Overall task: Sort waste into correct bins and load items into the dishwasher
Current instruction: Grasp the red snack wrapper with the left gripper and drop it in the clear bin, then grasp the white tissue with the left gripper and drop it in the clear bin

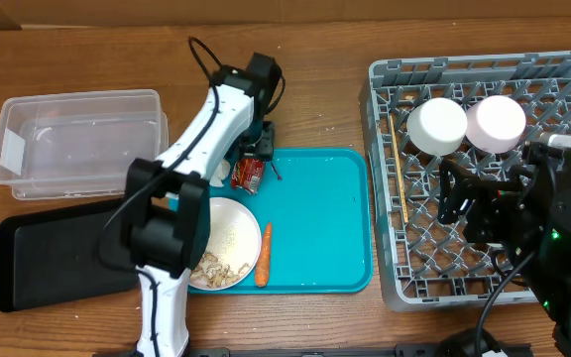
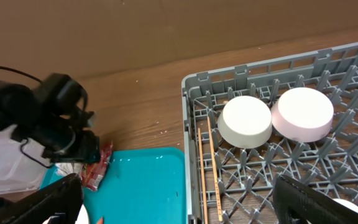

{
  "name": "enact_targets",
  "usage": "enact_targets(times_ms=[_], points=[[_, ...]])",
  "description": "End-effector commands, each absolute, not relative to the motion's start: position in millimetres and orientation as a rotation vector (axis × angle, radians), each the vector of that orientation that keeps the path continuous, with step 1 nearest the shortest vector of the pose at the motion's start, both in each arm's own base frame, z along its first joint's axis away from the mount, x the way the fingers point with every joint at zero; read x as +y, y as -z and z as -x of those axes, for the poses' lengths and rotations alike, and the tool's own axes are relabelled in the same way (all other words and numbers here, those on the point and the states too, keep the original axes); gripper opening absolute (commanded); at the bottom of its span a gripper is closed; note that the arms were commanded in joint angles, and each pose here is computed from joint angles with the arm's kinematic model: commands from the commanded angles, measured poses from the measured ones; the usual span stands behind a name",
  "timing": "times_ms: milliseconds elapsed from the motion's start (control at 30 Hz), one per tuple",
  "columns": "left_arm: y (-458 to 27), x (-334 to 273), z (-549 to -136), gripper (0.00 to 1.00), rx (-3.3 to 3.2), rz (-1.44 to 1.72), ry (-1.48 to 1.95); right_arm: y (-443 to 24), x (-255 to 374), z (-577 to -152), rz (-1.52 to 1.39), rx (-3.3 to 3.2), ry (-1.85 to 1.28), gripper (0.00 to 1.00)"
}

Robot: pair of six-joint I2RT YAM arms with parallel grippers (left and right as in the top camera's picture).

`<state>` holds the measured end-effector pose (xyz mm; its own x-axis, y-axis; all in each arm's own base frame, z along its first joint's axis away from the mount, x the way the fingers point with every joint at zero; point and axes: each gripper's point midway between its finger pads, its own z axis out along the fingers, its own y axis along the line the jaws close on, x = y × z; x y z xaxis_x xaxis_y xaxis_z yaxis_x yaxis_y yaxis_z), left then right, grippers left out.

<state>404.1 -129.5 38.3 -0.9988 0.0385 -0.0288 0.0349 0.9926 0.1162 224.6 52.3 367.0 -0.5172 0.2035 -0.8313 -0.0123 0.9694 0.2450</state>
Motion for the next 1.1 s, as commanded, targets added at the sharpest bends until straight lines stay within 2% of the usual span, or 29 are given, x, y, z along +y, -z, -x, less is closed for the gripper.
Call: enact_targets(times_ms=[0, 67, 100, 133, 300, 467, 600, 767, 967, 1000, 1067], points=[[-21, -124, -404, 0.37, 3.132, -0.092, -0.228, -371, 53, -225, -0.139, 2.089, -0.277, 1.00], [-16, -123, -402, 0.23, 3.146, -0.094, -0.237, -371, 53, -225, -0.139, 2.089, -0.277, 1.00], [-15, -123, -401, 0.10, 3.151, -0.106, -0.240, -371, 53, -225, -0.139, 2.089, -0.277, 1.00], [-16, -123, -400, 0.04, 3.154, -0.112, -0.242, -371, 53, -225, -0.139, 2.089, -0.277, 1.00], [-59, -118, -403, 0.04, 3.126, -0.066, -0.224, -371, 53, -225, -0.139, 2.089, -0.277, 1.00], [-146, -102, -419, 0.04, 2.962, 0.069, -0.133, -371, 53, -225, -0.139, 2.089, -0.277, 1.00], [-205, -41, -422, 0.04, 2.797, 0.345, -0.210, -371, 53, -225, -0.139, 2.089, -0.277, 1.00], [-222, 53, -403, 0.04, 2.666, 0.835, -0.370, -371, 53, -225, -0.139, 2.089, -0.277, 1.00], [-197, 93, -396, 0.04, 2.681, 1.077, -0.275, -371, 53, -225, -0.139, 2.089, -0.277, 1.00], [-195, 95, -396, 0.11, 2.692, 1.077, -0.272, -371, 53, -225, -0.139, 2.089, -0.277, 1.00], [-192, 96, -396, 0.37, 2.703, 1.072, -0.279, -371, 53, -225, -0.139, 2.089, -0.277, 1.00]])
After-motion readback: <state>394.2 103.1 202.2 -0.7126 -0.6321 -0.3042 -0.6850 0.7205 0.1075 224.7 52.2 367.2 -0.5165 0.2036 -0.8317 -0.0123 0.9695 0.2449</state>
